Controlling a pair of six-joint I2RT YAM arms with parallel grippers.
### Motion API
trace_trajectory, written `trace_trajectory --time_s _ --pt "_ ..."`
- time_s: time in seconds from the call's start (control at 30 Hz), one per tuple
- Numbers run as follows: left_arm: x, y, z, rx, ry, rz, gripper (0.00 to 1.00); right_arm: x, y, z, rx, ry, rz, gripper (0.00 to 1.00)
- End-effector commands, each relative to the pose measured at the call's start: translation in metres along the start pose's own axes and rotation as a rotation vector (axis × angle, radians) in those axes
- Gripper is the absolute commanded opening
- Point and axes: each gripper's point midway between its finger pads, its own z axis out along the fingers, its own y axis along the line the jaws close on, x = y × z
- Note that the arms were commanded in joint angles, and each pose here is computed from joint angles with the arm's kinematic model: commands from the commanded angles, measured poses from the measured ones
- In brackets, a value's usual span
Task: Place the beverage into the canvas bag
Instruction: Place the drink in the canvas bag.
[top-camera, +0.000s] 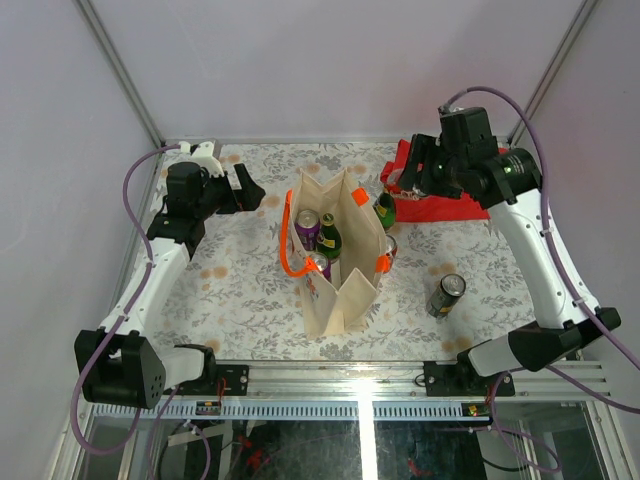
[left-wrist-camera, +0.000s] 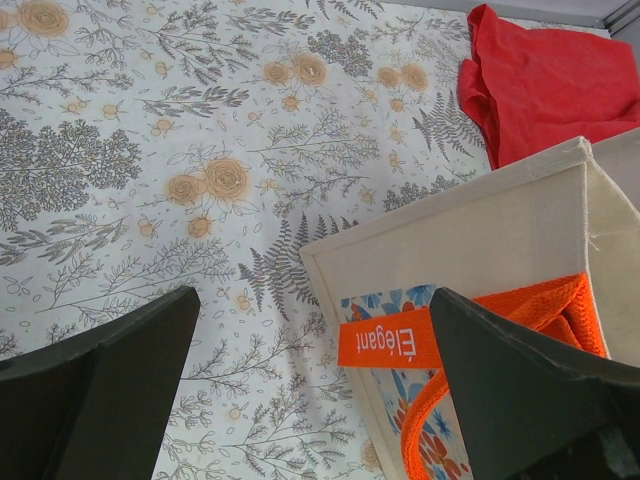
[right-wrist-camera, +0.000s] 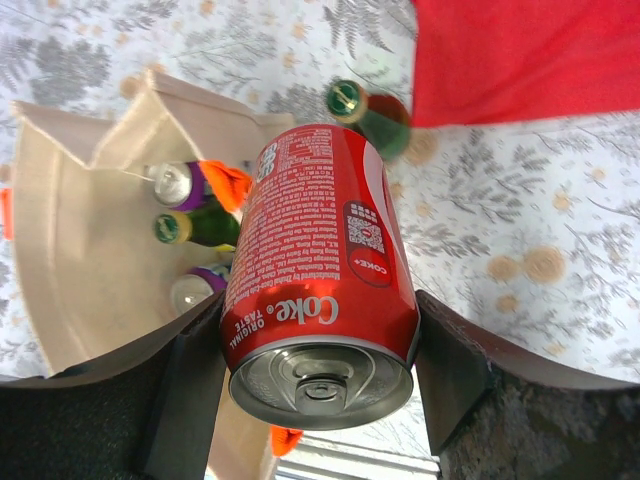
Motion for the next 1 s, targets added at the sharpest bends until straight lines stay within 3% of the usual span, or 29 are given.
trace_trajectory --time_s 0.0,0.23,0.47,0.77,0.97 --pt "-0.009 -0.003 0.0 0.019 -0.02 0.0 1.0 -0.04 0.051 -0.028 -0.205 -0.16 -0.003 0.0" --pt "-0.008 -0.002 0.001 0.012 -0.013 0.006 1.0 -0.018 0.093 -0.018 -0.221 -0.088 -0.109 0.0" --pt "-0.007 0.0 0.001 0.006 -0.008 0.011 1.0 0.034 0.133 -0.01 -0.189 0.018 -0.253 0.0" --pt "-0.006 0.001 0.008 0.009 -0.001 0.002 1.0 0.119 0.114 0.017 -0.117 0.19 -0.279 0.0" --pt "-0.009 0.001 0.01 0.012 -0.001 0.007 1.0 0.138 0.11 0.047 -0.073 0.231 -0.307 0.0"
